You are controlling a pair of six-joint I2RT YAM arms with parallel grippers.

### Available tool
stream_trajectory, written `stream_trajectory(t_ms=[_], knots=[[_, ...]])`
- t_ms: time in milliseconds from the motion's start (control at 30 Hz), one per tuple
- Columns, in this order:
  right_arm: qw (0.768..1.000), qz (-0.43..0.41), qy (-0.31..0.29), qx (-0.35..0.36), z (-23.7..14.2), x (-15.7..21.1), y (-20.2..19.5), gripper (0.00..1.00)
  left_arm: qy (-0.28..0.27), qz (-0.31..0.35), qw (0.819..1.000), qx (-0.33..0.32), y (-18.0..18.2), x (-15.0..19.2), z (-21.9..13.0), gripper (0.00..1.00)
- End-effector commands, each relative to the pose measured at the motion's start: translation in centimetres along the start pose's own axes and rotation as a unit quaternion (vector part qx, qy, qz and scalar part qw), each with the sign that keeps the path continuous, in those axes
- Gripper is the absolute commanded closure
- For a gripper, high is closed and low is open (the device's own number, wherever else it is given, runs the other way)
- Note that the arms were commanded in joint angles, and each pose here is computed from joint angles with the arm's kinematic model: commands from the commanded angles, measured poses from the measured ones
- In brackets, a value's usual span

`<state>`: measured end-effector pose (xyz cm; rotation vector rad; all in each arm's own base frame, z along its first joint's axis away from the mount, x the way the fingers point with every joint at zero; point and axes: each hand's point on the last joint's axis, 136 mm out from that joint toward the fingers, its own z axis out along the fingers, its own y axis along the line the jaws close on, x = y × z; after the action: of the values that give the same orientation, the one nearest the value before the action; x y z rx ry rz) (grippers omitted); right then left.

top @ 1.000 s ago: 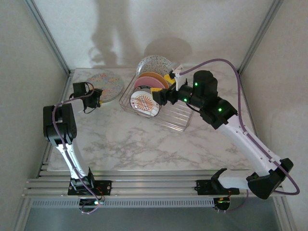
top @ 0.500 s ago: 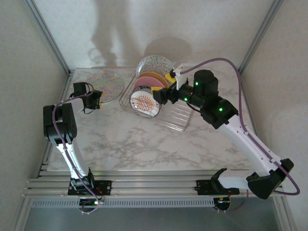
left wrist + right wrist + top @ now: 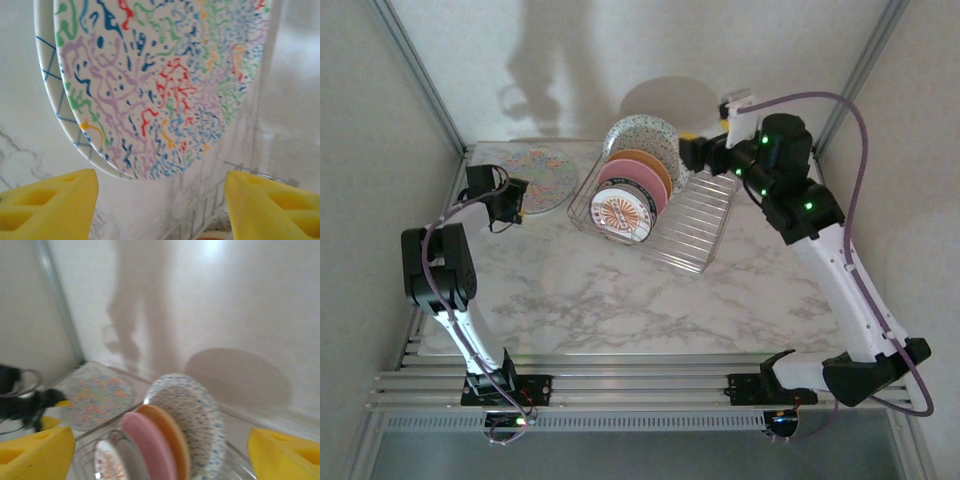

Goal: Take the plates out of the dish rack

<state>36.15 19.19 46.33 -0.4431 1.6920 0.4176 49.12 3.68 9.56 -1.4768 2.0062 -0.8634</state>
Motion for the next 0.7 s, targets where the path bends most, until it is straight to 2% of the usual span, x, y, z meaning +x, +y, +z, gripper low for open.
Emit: stream_trajectory(t_ms=[0, 100, 233, 467, 667], knots=[[0.998, 0.053, 0.008, 0.034, 1.4, 0.4, -3.8, 0.11, -0.026, -0.005, 1.0, 0.008, -1.2, 0.3, -2.5, 0.3], [0.997, 0.075, 0.014, 0.03, 3.7, 1.4, -6.0, 0.11, -0.047, -0.001, 0.998, 0.033, -3.3, 0.5, -4.7, 0.29], [0.996, 0.086, 0.021, -0.021, 7.4, 3.2, -7.8, 0.12, -0.068, 0.022, 0.994, 0.084, -7.3, 2.0, -8.2, 0.29], [0.988, 0.068, 0.069, -0.117, 13.4, 9.0, -9.6, 0.14, -0.072, 0.102, 0.979, 0.159, -12.6, 7.5, -14.7, 0.27], [0.973, 0.059, 0.117, -0.189, 16.5, 14.9, -9.1, 0.18, -0.042, 0.18, 0.953, 0.239, -15.5, 13.7, -20.3, 0.25]])
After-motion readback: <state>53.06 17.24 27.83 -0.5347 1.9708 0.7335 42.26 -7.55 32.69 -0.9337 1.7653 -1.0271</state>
